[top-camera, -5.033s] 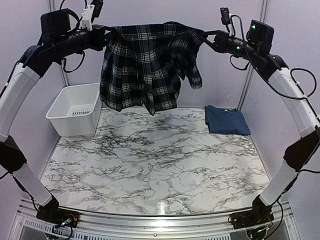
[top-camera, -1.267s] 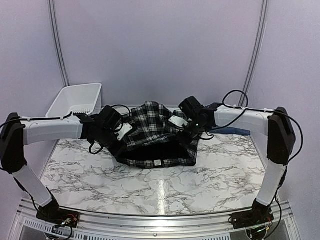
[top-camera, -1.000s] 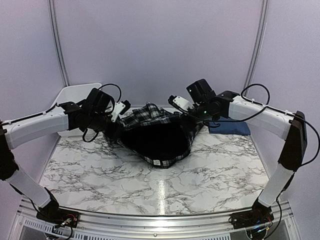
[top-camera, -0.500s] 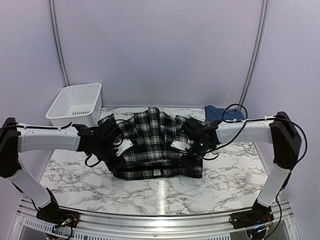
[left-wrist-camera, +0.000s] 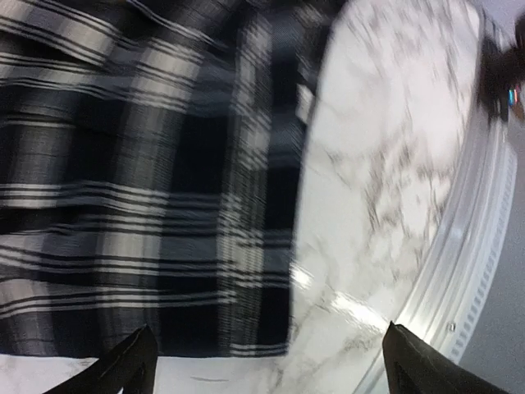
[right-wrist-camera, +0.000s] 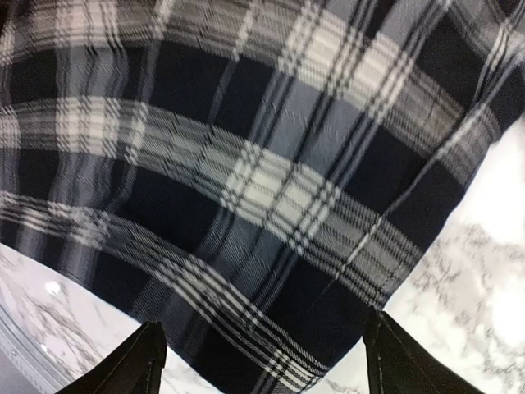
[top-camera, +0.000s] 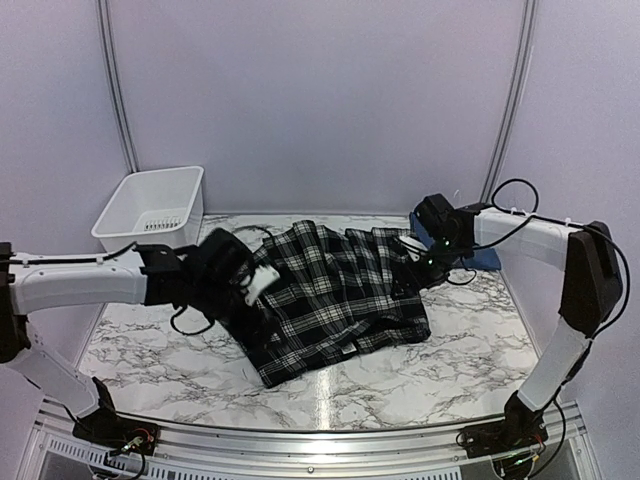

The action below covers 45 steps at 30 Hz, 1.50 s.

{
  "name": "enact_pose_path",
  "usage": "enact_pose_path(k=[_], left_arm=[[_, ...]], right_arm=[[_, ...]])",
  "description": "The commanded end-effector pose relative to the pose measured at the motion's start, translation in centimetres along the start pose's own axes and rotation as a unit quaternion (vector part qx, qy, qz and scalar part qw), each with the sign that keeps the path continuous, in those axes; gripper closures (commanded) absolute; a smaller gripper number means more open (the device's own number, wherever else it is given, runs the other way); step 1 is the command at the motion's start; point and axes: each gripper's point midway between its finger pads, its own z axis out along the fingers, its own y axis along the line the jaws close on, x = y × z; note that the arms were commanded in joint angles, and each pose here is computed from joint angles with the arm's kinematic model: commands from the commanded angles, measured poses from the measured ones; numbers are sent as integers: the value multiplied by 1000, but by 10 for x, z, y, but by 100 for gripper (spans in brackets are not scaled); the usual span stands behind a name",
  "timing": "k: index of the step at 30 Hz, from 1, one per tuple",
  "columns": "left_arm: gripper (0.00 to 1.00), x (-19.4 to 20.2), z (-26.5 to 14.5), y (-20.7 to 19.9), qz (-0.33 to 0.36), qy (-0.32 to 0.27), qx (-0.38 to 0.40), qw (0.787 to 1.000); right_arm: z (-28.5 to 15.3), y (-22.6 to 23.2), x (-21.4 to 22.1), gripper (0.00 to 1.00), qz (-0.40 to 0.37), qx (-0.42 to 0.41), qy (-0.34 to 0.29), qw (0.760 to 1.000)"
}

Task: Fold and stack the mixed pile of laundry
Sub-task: Smooth out the flattened skirt at the center of the board.

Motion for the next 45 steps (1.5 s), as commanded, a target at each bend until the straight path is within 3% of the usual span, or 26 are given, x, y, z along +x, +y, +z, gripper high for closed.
enact_pose_path(k=[1, 4, 10, 14, 18, 20, 25, 29, 33, 35, 38, 41, 43, 45], left_arm=[[1, -63, -78, 97, -163, -176, -103, 965], [1, -73, -95, 163, -223, -191, -162, 942], [1, -95, -61, 254, -274, -143, -207, 928], [1, -111, -27, 295, -277, -101, -227, 928], [2, -85, 30, 316, -287, -28, -227, 930], [7, -72, 50, 305, -292, -7, -187, 938], [31, -30, 71, 239, -282, 52, -91, 954], [43, 14, 70, 151, -247, 86, -31, 965], [44, 44, 56, 23, -133, 112, 18, 985], [37, 43, 40, -9, -101, 88, 19, 991], [26, 27, 8, 9, -170, -12, 5, 985], [5, 6, -29, 66, -276, -147, -28, 950], [1, -14, -53, 95, -321, -246, -19, 914], [1, -21, -54, 113, -355, -283, -10, 891]], right_arm=[[-51, 27, -81, 21, 3, -44, -134, 990], [-46, 46, -121, 23, 8, -73, -178, 981], [9, 94, -162, 28, -24, -98, -150, 983], [52, 118, -148, 29, -40, -113, -101, 988], [90, 114, -106, 30, -41, -111, -47, 992], [100, 107, -83, 31, -40, -101, -22, 994], [102, 82, -36, 31, -22, -86, 19, 996], [94, 57, -7, 32, 0, -82, 36, 996], [82, 9, 16, 33, 19, -32, 48, 998], [76, -10, 15, 33, 16, -9, 44, 999], [62, -8, -7, 34, -5, -10, 19, 1000], [37, 12, -36, 34, -34, -28, -32, 999], [23, 28, -50, 35, -54, -39, -54, 996], [16, 40, -56, 35, -62, -47, -60, 995]])
